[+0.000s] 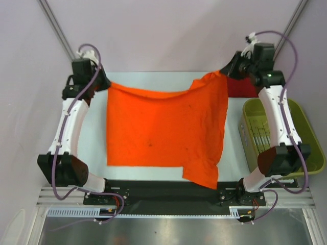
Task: Fold and stack the t-shirts
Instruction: Flatten the tshirt out
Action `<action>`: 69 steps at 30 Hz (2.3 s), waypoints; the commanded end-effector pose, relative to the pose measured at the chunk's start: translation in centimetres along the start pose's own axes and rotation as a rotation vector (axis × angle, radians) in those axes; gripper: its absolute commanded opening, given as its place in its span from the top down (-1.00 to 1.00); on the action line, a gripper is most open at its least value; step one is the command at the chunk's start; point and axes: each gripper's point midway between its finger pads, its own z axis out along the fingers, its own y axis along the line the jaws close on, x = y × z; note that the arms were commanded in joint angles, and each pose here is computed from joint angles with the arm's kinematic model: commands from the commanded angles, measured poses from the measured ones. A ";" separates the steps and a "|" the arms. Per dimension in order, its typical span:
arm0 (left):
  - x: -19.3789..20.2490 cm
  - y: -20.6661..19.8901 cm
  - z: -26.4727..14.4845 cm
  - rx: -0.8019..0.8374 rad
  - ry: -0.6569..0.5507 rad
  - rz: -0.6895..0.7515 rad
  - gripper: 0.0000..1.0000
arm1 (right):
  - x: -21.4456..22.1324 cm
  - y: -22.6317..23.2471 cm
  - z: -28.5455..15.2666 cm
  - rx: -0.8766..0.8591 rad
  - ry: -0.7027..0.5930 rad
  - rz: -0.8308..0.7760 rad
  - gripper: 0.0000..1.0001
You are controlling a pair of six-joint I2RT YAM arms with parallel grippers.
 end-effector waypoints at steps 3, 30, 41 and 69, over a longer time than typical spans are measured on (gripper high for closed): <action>-12.2 -5.4 -13.3 0.180 -0.392 -0.001 1.00 | -10.2 9.6 -13.4 -0.161 -0.405 -0.171 1.00; -16.6 -5.8 -41.6 0.142 -0.992 0.223 0.99 | -10.8 22.1 -41.4 -0.415 -1.007 -0.405 1.00; -5.7 -4.6 -11.3 -0.048 -0.513 0.429 0.99 | -9.5 12.8 -15.8 -0.320 -0.678 -0.269 1.00; 8.1 3.8 17.7 -0.020 0.103 0.142 0.99 | 4.4 -4.8 11.3 0.001 0.084 0.049 1.00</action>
